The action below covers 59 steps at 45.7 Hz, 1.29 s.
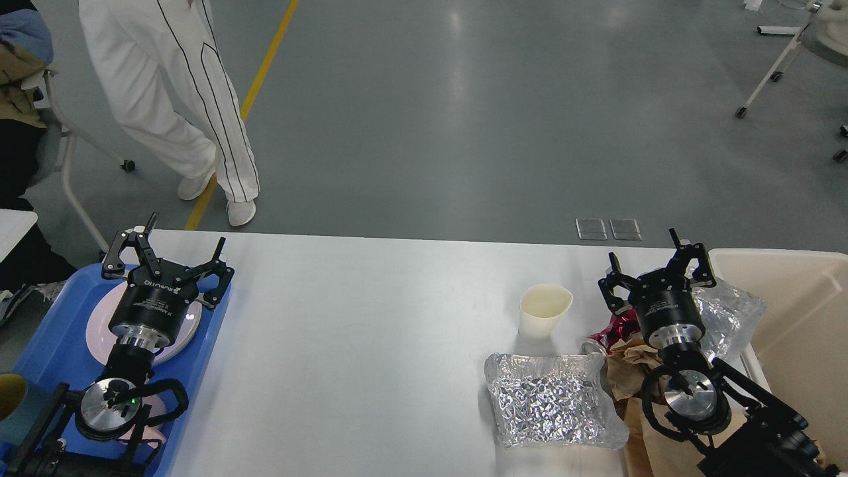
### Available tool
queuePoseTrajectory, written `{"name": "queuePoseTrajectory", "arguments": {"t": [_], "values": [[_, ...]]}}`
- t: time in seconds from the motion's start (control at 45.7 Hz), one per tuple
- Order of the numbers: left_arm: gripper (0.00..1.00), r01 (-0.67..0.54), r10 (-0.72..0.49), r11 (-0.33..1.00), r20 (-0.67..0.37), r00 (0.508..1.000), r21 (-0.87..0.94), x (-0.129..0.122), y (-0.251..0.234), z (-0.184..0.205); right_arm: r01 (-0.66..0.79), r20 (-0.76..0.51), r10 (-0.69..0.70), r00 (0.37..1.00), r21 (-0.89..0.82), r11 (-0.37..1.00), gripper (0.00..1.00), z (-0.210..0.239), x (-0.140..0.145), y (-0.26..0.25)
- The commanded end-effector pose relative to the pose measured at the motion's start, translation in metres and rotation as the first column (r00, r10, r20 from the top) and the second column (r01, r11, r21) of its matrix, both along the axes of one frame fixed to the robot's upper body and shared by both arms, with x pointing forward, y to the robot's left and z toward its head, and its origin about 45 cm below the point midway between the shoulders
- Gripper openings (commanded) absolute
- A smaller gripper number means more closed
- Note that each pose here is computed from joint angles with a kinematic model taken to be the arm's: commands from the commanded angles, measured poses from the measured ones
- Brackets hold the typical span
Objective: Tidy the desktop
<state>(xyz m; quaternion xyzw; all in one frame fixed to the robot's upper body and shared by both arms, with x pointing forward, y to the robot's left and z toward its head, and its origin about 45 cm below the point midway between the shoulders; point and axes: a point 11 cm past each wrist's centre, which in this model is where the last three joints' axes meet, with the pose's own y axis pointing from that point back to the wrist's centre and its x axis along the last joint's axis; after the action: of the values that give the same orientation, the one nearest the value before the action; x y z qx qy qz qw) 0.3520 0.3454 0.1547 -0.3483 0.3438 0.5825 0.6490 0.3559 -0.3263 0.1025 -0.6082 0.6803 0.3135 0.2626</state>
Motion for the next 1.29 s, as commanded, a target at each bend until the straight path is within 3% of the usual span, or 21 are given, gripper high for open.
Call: {"name": "queuePoseTrajectory", "arguments": {"t": [0.0, 0.153, 0.306, 0.635, 1.27], "values": [[0.96, -0.001, 0.001, 1.000, 0.012, 1.000, -0.004, 0.004, 0.000, 0.004, 0.000, 0.000, 0.000, 1.000, 0.000, 1.000, 1.00, 0.000, 0.000, 0.000], [0.96, 0.014, -0.014, 1.000, 0.009, 1.000, -0.006, 0.006, -0.007, 0.003, 0.000, 0.000, 0.000, 1.000, 0.000, 1.000, 1.00, 0.000, 0.000, 0.000], [0.96, 0.012, -0.017, 0.998, -0.086, 0.996, -0.057, -0.003, -0.022, -0.037, 0.000, -0.001, 0.000, 1.000, 0.001, 1.000, 1.00, 0.000, 0.000, 0.000], [0.96, -0.024, 0.024, 0.997, -0.011, 1.000, -0.076, 0.015, -0.019, -0.037, 0.000, -0.001, 0.000, 1.000, 0.001, 1.000, 1.00, 0.000, 0.000, 0.000], [0.96, 0.010, -0.008, 0.998, 0.025, 1.000, -0.069, 0.010, -0.019, -0.039, 0.000, 0.000, 0.000, 1.000, 0.000, 1.000, 1.00, 0.000, 0.000, 0.000]]}}
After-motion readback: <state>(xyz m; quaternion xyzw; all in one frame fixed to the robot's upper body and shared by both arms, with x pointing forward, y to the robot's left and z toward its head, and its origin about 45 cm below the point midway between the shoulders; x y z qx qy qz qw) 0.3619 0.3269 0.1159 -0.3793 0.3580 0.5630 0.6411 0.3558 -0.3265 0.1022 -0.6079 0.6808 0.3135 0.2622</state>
